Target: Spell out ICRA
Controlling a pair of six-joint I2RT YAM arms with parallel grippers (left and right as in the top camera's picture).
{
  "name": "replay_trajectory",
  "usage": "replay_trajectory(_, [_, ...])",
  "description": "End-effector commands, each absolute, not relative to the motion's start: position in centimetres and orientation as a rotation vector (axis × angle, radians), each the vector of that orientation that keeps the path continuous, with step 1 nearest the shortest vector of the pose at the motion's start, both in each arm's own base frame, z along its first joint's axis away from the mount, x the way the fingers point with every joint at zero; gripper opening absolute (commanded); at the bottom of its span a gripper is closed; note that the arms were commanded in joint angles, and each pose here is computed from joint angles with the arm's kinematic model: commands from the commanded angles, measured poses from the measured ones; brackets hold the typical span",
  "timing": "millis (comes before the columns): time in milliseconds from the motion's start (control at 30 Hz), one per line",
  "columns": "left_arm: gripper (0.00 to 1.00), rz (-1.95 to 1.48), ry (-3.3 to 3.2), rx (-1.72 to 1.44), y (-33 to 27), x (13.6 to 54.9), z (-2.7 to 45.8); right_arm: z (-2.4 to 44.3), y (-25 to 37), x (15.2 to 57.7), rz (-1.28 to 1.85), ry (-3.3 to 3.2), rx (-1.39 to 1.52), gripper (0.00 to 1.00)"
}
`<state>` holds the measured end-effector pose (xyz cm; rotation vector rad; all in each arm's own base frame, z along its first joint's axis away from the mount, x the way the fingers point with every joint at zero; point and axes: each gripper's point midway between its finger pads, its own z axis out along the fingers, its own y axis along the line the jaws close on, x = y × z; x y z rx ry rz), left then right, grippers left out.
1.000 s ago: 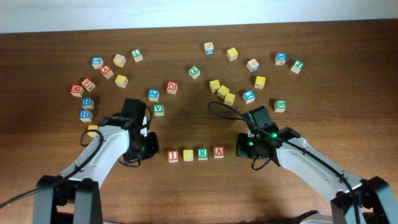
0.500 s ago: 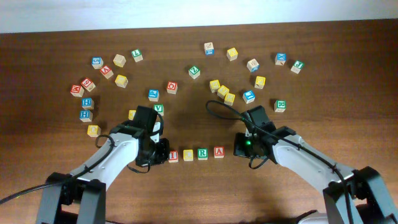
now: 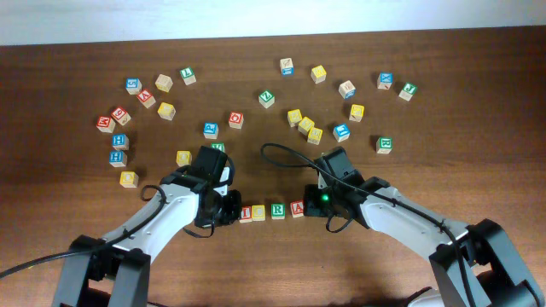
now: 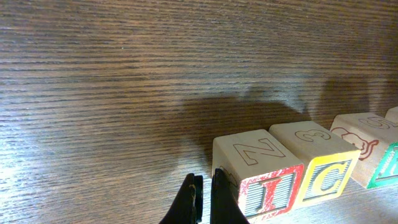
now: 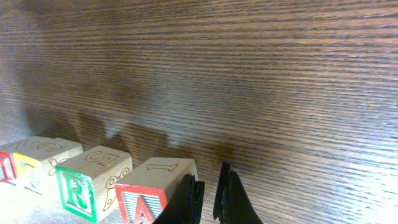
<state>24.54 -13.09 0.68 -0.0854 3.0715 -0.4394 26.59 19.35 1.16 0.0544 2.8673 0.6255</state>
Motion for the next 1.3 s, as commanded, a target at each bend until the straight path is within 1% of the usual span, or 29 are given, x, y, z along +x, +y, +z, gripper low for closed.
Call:
replay_trajectory(0, [0.00,-0.474,3.077,-0.091,-13.5,24.2,0.7,0.9,19.8,26.2,0.650,2.882,0.041,0.04])
replay_trajectory(133, [0.00,-0.479,3.068,-0.088,-13.6,24.4,0.7,0.9,19.8,26.2,0.659,2.891,0.130,0.04])
replay_trajectory(300, [0.00,-0.496,3.067,-0.086,-13.8,24.4,0.8,0.7,20.7,25.4,0.662,2.910,0.153,0.04])
replay_trajectory(400, [0.00,-0.511,3.068,-0.084,-14.0,24.4,0.8,0.8,20.9,25.3,0.669,2.914,0.215,0.04])
replay_trajectory(533, [0.00,-0.513,3.068,-0.083,-14.0,24.4,0.8,0.8,21.0,25.3,0.673,2.914,0.212,0.04])
replay_trajectory(633, [0.00,-0.542,3.053,-0.010,-14.3,24.5,0.9,1.0,21.3,25.8,0.691,2.891,0.204,0.04])
replay_trajectory(733, [0.00,-0.545,3.046,-0.008,-14.4,24.7,1.0,1.2,21.4,26.0,0.688,2.868,0.106,0.04])
replay_trajectory(933, [0.00,-0.590,3.041,-0.002,-14.9,24.6,1.2,1.2,21.5,25.9,0.698,2.876,0.112,0.04])
replay_trajectory(1267, [0.00,-0.612,3.009,0.019,-15.2,25.2,1.4,1.0,21.4,25.3,0.710,2.912,0.260,0.04])
